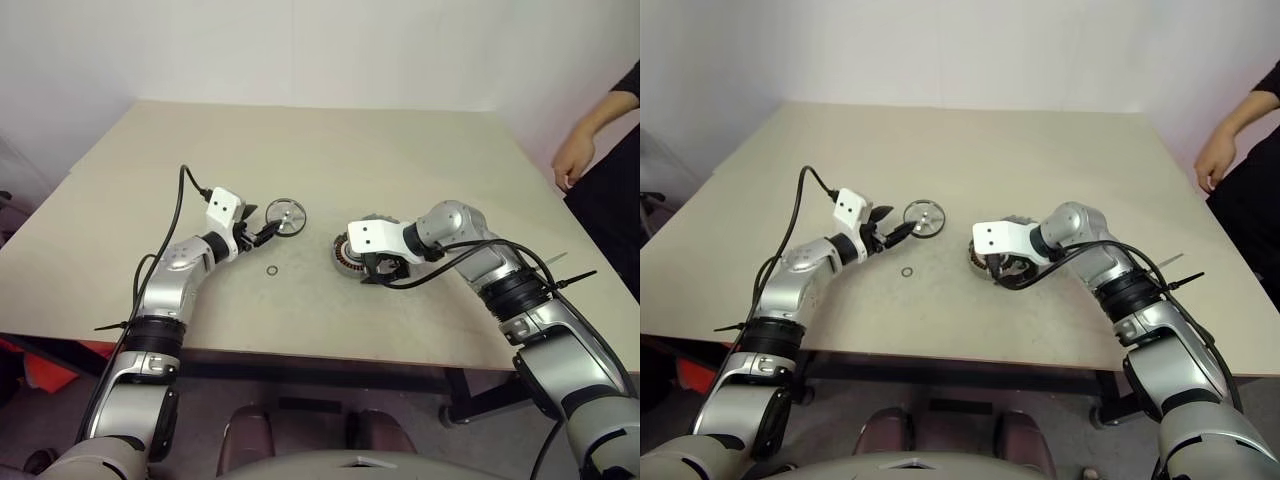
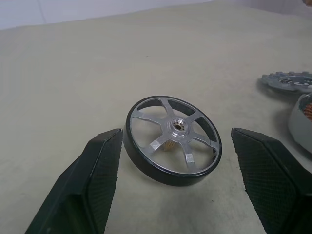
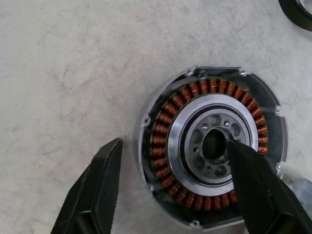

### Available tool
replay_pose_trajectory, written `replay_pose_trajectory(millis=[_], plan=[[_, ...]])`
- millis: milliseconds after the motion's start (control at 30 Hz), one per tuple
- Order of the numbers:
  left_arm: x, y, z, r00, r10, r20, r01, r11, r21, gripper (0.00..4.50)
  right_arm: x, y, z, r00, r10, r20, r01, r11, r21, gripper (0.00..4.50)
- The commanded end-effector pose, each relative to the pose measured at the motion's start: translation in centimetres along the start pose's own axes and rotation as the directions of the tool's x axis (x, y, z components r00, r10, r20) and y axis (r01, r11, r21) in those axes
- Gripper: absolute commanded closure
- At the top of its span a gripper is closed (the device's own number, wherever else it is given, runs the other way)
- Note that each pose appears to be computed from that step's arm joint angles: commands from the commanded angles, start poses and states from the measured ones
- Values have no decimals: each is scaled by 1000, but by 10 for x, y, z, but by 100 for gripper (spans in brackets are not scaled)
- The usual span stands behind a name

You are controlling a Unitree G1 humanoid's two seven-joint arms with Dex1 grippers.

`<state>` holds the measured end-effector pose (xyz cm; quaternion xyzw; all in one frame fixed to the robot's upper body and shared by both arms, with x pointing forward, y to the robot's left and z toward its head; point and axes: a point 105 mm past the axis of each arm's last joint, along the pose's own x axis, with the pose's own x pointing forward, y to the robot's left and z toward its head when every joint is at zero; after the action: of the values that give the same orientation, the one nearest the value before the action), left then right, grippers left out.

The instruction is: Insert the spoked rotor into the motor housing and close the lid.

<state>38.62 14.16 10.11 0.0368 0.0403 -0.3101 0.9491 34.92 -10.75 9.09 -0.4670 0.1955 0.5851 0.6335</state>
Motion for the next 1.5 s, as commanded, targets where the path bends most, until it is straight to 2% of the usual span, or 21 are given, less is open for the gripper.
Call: replay_pose_trajectory(millis=[33, 300, 400, 500, 567, 633, 700, 933, 1100, 1500], plan=[[0, 4, 17, 999, 4, 48, -6, 999, 39, 71, -13, -11, 10, 998, -61, 23, 62, 997, -44, 2], [0, 2, 16, 999, -8, 42, 7, 1000, 29, 71, -21, -5, 18, 996, -62, 59, 65, 997, -48, 2], [0, 0, 17, 999, -35, 41, 34, 999, 11, 71, -26, -6, 32, 989, -91, 120, 95, 995, -26, 2], [-7, 8, 16, 999, -26, 27, 26, 999, 21, 71, -37, -23, 58, 950, -204, 235, 189, 978, 85, 2], [-14, 21, 15, 1000, 1, 8, -1, 999, 34, 71, -43, -36, 80, 898, -297, 325, 255, 953, 165, 2], [-23, 34, 14, 1000, 27, -9, -26, 998, 48, 71, -45, -43, 99, 839, -370, 399, 273, 921, 280, 2], [-30, 44, 15, 999, 51, -19, -50, 997, 60, 71, -42, -45, 106, 806, -411, 426, 260, 892, 369, 2], [-41, 64, 15, 994, 104, -33, -101, 991, 85, 71, -14, -29, 103, 814, -425, 396, 241, 867, 437, 2], [-35, 57, 14, 996, 90, -27, -87, 993, 78, 71, -4, -13, 100, 841, -386, 380, 216, 882, 418, 2], [-27, 48, 12, 998, 68, -18, -67, 996, 67, 71, -2, -13, 94, 851, -389, 353, 225, 877, 424, 2]])
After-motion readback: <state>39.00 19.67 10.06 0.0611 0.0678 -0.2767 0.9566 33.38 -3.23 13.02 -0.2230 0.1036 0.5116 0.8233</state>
